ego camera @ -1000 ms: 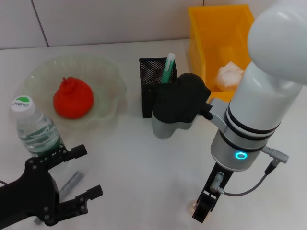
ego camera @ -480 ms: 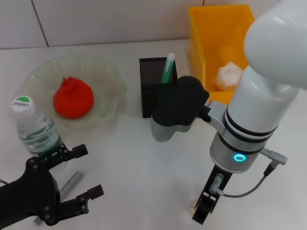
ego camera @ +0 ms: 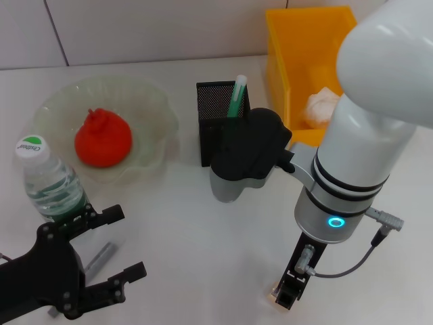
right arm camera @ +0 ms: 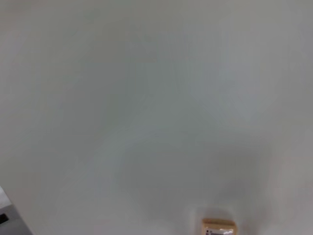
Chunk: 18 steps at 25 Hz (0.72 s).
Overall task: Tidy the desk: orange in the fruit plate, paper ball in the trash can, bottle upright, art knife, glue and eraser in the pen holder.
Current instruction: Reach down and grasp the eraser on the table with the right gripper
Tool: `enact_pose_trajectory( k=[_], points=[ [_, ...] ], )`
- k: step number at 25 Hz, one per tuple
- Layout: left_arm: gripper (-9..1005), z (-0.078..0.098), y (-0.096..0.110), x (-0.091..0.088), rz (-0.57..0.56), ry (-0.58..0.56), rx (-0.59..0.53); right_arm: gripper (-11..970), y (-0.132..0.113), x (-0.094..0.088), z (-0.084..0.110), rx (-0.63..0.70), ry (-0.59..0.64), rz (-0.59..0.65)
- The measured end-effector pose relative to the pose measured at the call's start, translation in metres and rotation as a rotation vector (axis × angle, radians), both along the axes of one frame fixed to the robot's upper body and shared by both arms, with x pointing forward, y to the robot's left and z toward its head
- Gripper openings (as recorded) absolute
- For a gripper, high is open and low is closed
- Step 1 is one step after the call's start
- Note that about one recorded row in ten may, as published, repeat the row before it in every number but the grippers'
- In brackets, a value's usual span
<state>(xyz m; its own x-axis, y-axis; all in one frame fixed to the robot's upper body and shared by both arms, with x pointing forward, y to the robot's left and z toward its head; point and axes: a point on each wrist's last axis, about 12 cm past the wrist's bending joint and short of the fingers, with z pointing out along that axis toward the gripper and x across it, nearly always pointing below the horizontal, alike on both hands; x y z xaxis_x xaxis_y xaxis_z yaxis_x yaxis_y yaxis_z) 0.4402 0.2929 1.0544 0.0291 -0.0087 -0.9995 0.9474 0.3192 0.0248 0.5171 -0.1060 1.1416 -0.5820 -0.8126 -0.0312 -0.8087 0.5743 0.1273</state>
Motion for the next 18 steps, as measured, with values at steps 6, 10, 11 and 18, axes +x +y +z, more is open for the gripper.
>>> enact_pose_trajectory(
  k=[6, 10, 11, 18],
  points=[
    [809, 0.0, 0.0, 0.0, 0.0, 0.001, 0.001, 535, 0.001, 0.0, -0.002, -0.01, 0.008, 0.003],
    [809, 0.0, 0.0, 0.0, -0.001, -0.001, 0.002, 507, 0.003, 0.0, -0.001, -0.008, 0.004, 0.011],
    [809, 0.0, 0.0, 0.0, -0.001, -0.001, 0.002, 505, 0.003, 0.001, -0.001, -0.008, 0.002, 0.013],
    [809, 0.0, 0.0, 0.002, 0.002, -0.004, 0.005, 504, 0.01, 0.001, -0.004, -0.023, -0.013, 0.046]
  ],
)
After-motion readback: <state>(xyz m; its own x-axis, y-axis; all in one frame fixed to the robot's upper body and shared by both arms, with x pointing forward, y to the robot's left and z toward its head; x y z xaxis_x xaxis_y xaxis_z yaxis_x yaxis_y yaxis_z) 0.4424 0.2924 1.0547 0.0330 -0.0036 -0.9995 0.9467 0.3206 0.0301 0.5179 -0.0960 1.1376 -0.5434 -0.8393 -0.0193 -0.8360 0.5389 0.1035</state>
